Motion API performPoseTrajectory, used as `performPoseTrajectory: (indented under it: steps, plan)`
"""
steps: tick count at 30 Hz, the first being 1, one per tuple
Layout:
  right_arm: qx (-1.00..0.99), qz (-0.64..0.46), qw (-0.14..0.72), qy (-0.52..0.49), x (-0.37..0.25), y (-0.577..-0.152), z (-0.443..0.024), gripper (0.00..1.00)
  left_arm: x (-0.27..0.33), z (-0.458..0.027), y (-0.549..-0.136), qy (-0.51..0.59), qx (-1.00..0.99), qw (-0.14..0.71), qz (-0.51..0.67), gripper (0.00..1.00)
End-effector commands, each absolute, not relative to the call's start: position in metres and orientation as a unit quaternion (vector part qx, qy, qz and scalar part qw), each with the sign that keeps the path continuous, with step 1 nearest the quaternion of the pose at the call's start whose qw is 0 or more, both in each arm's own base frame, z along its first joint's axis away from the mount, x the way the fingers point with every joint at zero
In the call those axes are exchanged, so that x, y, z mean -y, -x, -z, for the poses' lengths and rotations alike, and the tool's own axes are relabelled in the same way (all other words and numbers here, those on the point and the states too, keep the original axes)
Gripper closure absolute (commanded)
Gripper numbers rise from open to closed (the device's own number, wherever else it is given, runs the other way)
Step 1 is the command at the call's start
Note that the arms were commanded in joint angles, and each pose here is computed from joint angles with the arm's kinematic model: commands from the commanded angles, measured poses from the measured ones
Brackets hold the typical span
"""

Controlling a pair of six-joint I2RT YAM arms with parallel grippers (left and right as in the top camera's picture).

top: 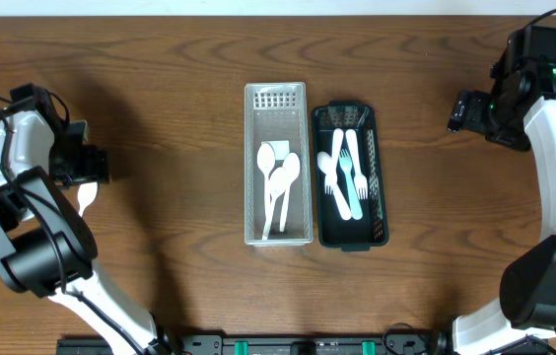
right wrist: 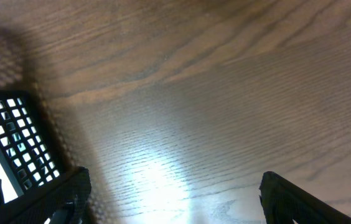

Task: Pack container
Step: 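Move the left gripper to the last white spoon and grasp it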

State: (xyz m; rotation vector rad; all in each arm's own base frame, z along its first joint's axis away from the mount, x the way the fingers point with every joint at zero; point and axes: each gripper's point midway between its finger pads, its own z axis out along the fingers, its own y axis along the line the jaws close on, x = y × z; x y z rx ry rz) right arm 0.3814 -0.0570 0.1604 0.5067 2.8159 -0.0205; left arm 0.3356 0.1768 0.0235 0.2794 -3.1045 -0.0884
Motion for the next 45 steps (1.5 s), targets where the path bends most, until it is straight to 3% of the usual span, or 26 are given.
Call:
performPoseTrajectory:
  steps: [1,18,24,30,35,36,39,45]
  plan:
    - [-0.976,0.009,0.136,-0.171,0.060,-0.381,-0.157,0.10,-0.182,-0.013,-0.328,-0.086,0.996,0.022,0.022,0.21]
    - [-0.976,0.009,0.136,-0.172,0.059,-0.381,-0.157,0.10,-0.188,0.019,-0.301,-0.114,0.993,0.024,-0.005,0.23]
    - [-0.976,0.009,0.136,-0.172,0.060,-0.381,-0.157,0.10,-0.186,0.018,-0.298,-0.114,0.993,0.031,-0.007,0.55]
    - [-0.976,0.009,0.136,-0.171,0.060,-0.381,-0.157,0.10,-0.185,0.018,-0.296,-0.116,0.993,0.034,-0.009,0.76]
    - [-0.976,0.009,0.134,-0.171,0.059,-0.380,-0.157,0.10,-0.185,0.018,-0.296,-0.120,0.992,0.034,-0.009,0.81]
    - [-0.976,0.009,0.135,-0.171,0.059,-0.380,-0.157,0.10,-0.185,0.018,-0.296,-0.120,0.992,0.034,-0.009,0.87]
    - [-0.976,0.009,0.134,-0.171,0.059,-0.380,-0.157,0.10,-0.186,0.018,-0.296,-0.122,0.992,0.034,-0.009,0.91]
    - [-0.976,0.009,0.134,-0.171,0.059,-0.380,-0.157,0.09,-0.186,0.018,-0.296,-0.131,0.991,0.034,-0.008,0.91]
